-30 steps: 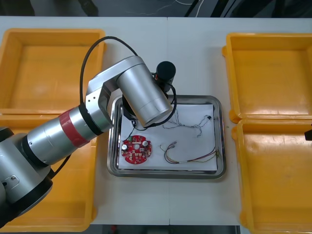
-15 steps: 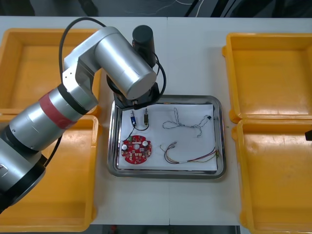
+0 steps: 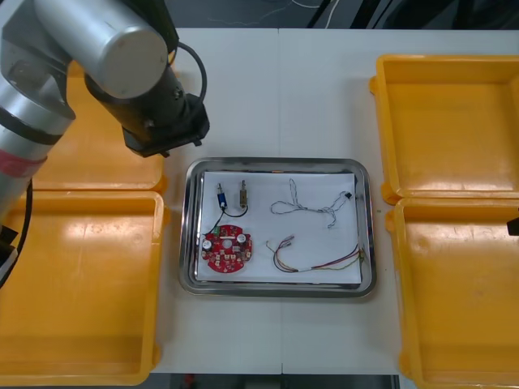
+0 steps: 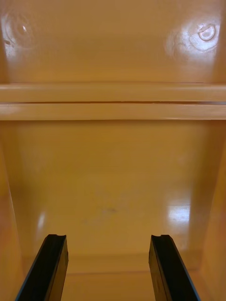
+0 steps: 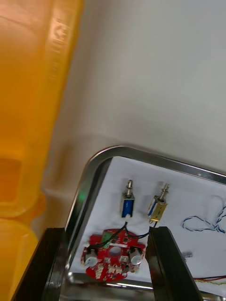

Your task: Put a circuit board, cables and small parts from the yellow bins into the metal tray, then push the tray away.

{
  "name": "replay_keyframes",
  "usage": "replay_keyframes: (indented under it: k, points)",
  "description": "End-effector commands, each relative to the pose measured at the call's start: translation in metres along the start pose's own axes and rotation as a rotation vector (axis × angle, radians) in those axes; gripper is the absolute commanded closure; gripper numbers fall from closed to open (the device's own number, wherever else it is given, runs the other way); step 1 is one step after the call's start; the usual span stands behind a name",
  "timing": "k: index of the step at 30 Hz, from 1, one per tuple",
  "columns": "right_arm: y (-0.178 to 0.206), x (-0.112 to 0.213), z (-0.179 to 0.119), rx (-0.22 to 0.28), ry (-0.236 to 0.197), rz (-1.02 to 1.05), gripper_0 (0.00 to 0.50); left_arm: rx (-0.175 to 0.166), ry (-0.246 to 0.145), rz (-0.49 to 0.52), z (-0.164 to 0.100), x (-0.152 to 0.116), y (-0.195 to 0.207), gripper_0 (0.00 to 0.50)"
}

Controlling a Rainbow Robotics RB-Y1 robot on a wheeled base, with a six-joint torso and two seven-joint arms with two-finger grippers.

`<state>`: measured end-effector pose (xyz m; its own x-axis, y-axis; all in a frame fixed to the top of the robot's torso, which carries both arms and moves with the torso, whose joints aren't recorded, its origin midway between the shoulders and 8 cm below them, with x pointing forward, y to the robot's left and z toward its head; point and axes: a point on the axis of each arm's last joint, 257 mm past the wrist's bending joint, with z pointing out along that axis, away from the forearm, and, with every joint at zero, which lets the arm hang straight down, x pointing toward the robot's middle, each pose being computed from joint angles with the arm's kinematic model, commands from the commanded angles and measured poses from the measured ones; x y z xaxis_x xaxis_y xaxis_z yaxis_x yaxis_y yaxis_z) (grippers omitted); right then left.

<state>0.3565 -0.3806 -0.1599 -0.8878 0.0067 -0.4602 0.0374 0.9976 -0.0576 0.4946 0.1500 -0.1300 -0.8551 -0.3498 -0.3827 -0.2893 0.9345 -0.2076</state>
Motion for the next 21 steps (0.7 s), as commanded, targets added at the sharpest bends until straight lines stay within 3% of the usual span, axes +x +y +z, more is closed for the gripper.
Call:
replay_keyframes:
  k: [1, 13, 21]
  points:
    - [-0.001, -0.005, -0.011, -0.009, -0.036, 0.043, 0.0, 0.001, -0.048, 0.112, -0.05, -0.033, 0.022, 0.0]
    - [-0.001, -0.009, -0.015, -0.006, -0.039, 0.014, 0.0, 0.049, -0.084, 0.183, -0.074, -0.057, 0.061, 0.0]
    - [0.027, -0.012, -0.02, -0.049, -0.025, -0.091, 0.0, 0.024, -0.086, 0.252, -0.067, -0.046, 0.107, 0.0]
